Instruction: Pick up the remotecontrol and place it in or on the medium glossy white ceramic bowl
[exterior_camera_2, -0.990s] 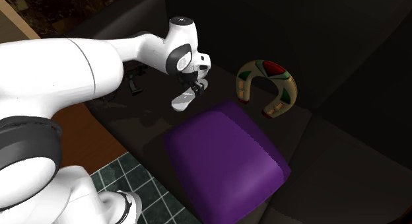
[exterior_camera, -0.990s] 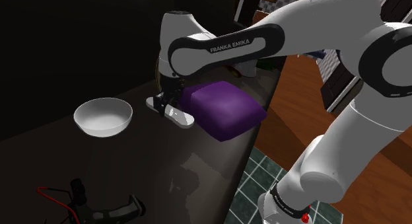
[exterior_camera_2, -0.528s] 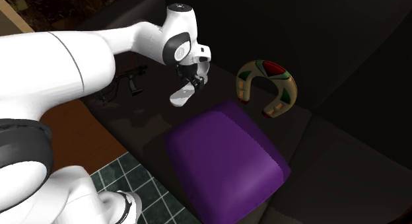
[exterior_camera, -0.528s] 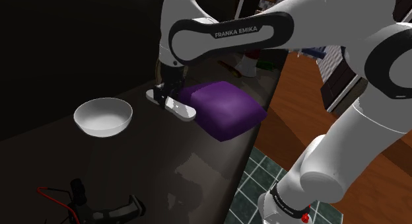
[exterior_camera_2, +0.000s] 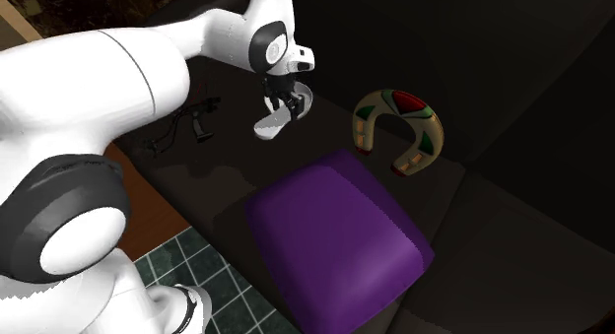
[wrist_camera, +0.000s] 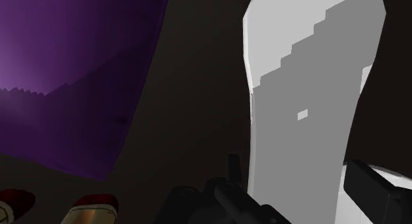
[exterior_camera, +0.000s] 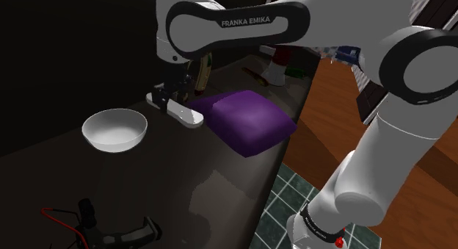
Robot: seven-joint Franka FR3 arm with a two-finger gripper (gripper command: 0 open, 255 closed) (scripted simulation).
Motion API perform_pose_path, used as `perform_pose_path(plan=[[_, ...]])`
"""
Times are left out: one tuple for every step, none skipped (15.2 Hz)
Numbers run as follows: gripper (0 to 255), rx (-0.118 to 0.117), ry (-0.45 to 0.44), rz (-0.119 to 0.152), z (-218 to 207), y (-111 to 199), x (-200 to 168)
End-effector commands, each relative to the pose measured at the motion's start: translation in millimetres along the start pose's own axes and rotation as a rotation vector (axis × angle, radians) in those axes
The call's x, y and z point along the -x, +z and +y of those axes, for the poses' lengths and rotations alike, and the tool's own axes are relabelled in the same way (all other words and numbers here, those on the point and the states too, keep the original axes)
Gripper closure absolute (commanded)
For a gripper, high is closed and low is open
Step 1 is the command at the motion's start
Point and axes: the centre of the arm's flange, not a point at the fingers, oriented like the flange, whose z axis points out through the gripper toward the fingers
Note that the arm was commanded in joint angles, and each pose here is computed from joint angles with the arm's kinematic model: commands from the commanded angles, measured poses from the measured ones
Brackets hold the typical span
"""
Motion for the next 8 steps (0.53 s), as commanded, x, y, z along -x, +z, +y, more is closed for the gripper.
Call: perform_pose_path(plan=[[255,0.0,0.001,0.001,-16.9,2.0,-20.8],[255,0.0,0.001,0.001,-25.3,1.5,-31.0],[255,0.0,0.001,0.001,-33.7,1.0,-41.2],[255,0.0,0.001,0.001,-42.0,0.5,-51.4],[255,0.0,0.001,0.001,-50.4,0.0,-61.6],[255,0.0,0.001,0.001,-58.8,-0.4,-71.8],[255,0.0,0.001,0.001,-67.1,-0.9,-82.0],[255,0.0,0.001,0.001,-75.5,-1.4,-92.2]])
